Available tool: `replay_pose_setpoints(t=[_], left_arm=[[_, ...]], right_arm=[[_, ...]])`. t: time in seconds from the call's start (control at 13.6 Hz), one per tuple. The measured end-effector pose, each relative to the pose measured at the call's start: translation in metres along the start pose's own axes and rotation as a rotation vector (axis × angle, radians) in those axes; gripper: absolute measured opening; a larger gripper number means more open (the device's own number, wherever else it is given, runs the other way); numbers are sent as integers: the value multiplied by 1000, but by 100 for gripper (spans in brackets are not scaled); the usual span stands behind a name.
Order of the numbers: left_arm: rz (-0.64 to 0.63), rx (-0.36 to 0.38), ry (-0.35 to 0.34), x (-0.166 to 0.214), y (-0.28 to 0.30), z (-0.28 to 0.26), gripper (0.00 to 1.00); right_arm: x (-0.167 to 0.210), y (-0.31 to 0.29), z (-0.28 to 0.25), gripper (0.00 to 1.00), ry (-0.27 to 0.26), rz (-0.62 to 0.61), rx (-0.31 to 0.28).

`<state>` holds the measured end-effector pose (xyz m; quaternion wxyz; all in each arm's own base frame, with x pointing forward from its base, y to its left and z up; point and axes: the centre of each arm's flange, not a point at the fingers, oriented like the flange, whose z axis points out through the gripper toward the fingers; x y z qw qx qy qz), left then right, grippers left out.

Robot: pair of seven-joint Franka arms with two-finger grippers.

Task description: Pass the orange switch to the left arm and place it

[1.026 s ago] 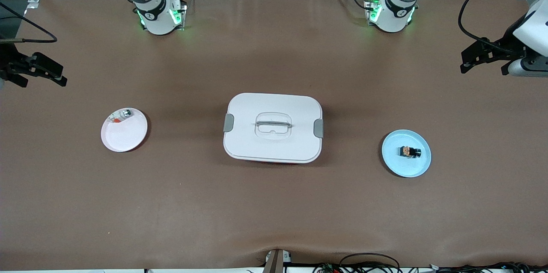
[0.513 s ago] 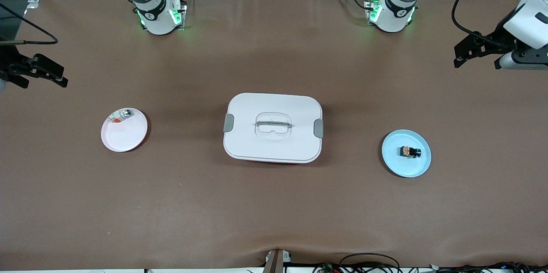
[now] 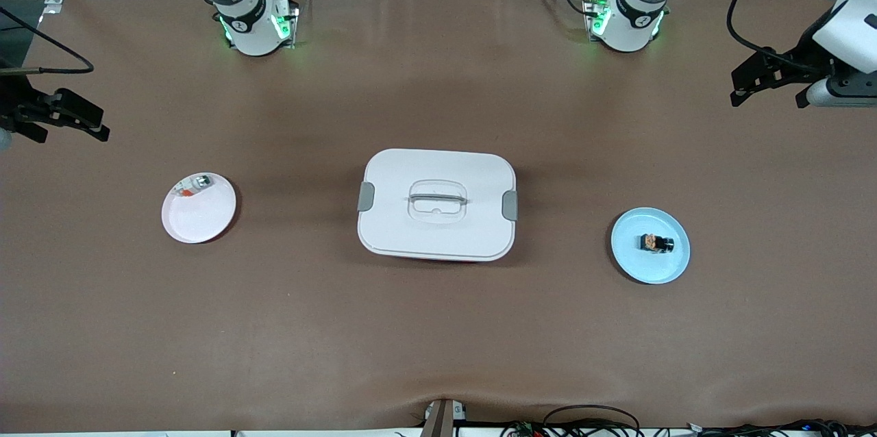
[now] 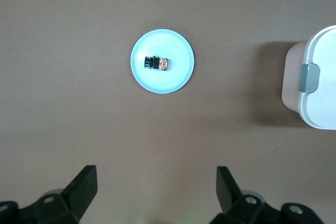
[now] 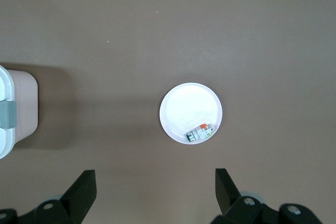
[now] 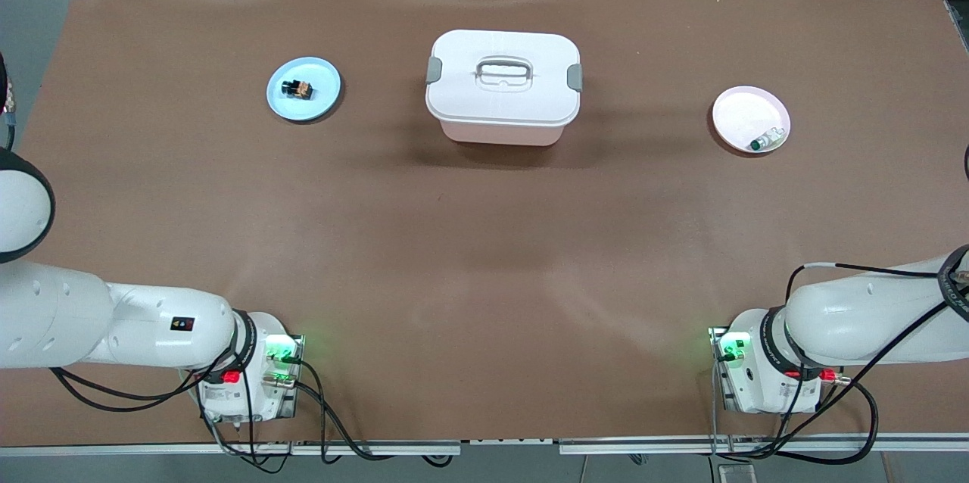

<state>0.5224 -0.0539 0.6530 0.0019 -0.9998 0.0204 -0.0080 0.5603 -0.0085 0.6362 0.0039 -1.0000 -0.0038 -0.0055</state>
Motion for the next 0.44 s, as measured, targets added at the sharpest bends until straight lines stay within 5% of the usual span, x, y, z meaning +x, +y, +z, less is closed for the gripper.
replay_pose_setpoints(t=[0.44], left_arm=[[-9, -1, 13, 0, -5, -6, 100]], right_arm=[[0, 0, 0, 100, 0, 0, 0]])
